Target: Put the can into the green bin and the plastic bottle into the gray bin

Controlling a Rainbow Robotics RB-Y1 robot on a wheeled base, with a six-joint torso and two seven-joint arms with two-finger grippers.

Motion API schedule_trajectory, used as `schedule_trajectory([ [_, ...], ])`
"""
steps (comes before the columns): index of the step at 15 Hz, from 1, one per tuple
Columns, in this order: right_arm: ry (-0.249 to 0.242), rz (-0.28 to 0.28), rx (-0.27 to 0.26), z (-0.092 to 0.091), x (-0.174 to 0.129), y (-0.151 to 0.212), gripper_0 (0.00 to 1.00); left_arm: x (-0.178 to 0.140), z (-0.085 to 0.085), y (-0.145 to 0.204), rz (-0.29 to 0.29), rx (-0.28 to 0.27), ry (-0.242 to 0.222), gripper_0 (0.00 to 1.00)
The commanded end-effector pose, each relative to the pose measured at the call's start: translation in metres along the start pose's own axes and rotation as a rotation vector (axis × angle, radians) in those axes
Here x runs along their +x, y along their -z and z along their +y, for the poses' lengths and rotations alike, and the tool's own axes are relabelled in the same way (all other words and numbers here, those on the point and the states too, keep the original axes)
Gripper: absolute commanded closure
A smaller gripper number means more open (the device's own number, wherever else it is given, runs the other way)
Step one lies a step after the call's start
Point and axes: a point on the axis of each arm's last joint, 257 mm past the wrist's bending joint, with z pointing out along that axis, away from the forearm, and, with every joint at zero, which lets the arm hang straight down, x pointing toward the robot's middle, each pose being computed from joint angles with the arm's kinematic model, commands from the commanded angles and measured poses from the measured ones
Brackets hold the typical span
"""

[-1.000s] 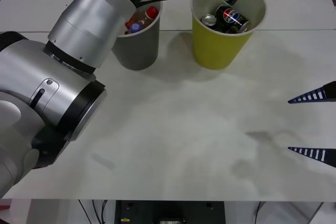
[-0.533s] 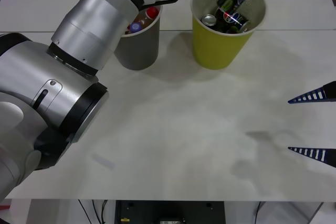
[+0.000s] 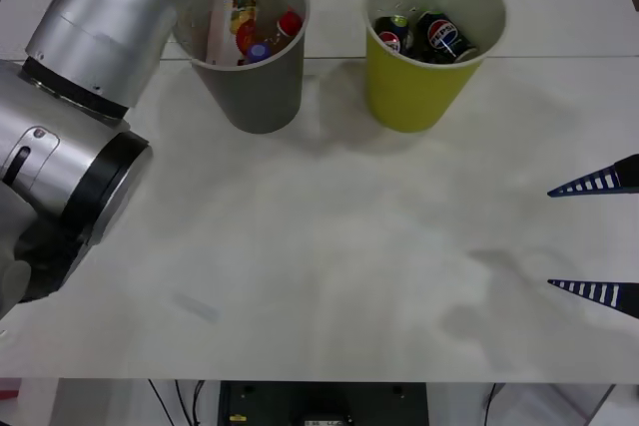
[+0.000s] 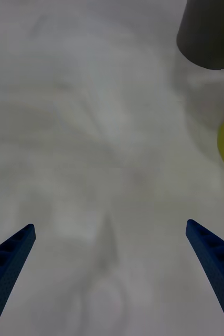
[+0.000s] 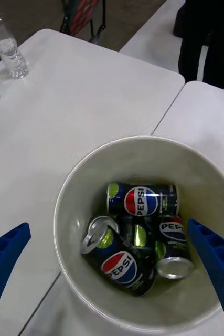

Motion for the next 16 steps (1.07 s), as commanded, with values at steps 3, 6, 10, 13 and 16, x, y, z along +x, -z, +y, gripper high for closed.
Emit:
schedule_trajectory([
  [3, 0.000, 0.000, 0.000, 0.000, 0.000, 0.000, 0.00, 0.033, 0.026, 0.083, 0.080, 0.084, -0.030, 0.00],
  [6, 0.000, 0.000, 0.000, 0.000, 0.000, 0.000, 0.00, 0.065, 0.029, 0.123, 0.041, 0.116, -0.038, 0.00],
  [10, 0.000, 0.000, 0.000, 0.000, 0.000, 0.000, 0.00, 0.120, 0.017, 0.174, -0.007, 0.152, -0.104, 0.00],
  [13, 0.000, 0.000, 0.000, 0.000, 0.000, 0.000, 0.00, 0.160, 0.001, 0.203, 0.012, 0.168, -0.201, 0.00],
  [16, 0.000, 0.000, 0.000, 0.000, 0.000, 0.000, 0.00, 0.203, -0.031, 0.224, 0.055, 0.186, -0.318, 0.00],
])
